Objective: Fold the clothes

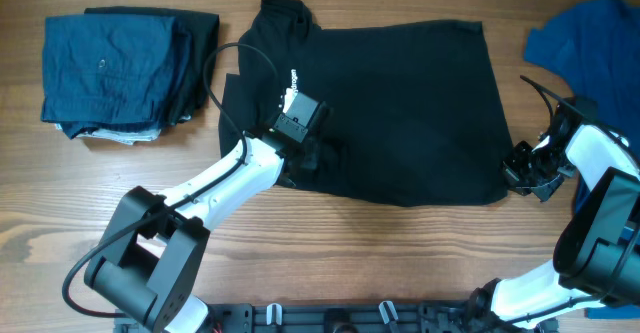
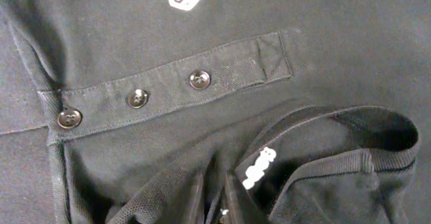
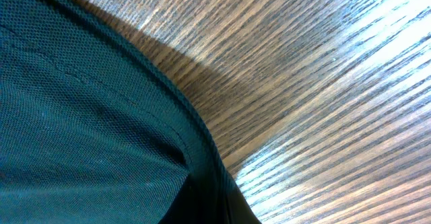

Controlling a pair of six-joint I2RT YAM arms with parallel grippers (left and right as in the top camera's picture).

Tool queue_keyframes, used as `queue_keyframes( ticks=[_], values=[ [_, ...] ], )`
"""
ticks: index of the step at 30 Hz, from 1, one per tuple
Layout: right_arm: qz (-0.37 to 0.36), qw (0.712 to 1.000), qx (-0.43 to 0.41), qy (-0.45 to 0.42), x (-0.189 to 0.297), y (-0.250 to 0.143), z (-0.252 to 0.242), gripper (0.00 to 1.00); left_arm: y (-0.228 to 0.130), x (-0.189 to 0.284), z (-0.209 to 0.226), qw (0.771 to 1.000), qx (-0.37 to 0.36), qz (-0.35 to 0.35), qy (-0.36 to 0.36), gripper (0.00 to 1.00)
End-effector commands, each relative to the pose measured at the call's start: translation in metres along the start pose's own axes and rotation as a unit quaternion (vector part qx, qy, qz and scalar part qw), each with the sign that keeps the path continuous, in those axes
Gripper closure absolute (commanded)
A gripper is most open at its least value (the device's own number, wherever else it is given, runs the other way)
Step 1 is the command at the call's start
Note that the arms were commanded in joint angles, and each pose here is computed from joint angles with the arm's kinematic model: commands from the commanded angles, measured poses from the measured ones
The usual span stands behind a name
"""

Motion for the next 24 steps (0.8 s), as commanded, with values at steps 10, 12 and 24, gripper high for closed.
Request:
queue_keyframes(
  ticks=[10, 12, 24],
  values=[
    [0.01, 1.0, 0.006, -0.018, -0.013, -0.004, -0.005, 0.89, 0.003, -0.01, -0.003, 0.999, -0.041, -0.003, -0.02, 0.72],
    [0.01, 1.0, 0.006, -0.018, -0.013, -0.004, -0.005, 0.89, 0.001, -0.015, -0.005, 0.998, -0.053, 0.005, -0.024, 0.73],
    [0.01, 1.0, 0.006, -0.018, -0.013, -0.004, -0.005, 0.94, -0.002, -0.016, -0.005, 0.996, -0.085, 0.014, -0.025, 0.78]
  ],
)
Point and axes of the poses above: each gripper's point midway between its finger pads, its own x axis back along the fingers, its own z axis along the line the jaws close on, y = z × x, the point moved 10 cm from there along x, back along the fingers, and after that the axes turned 12 degrees about -x, right-handed, at the moved point
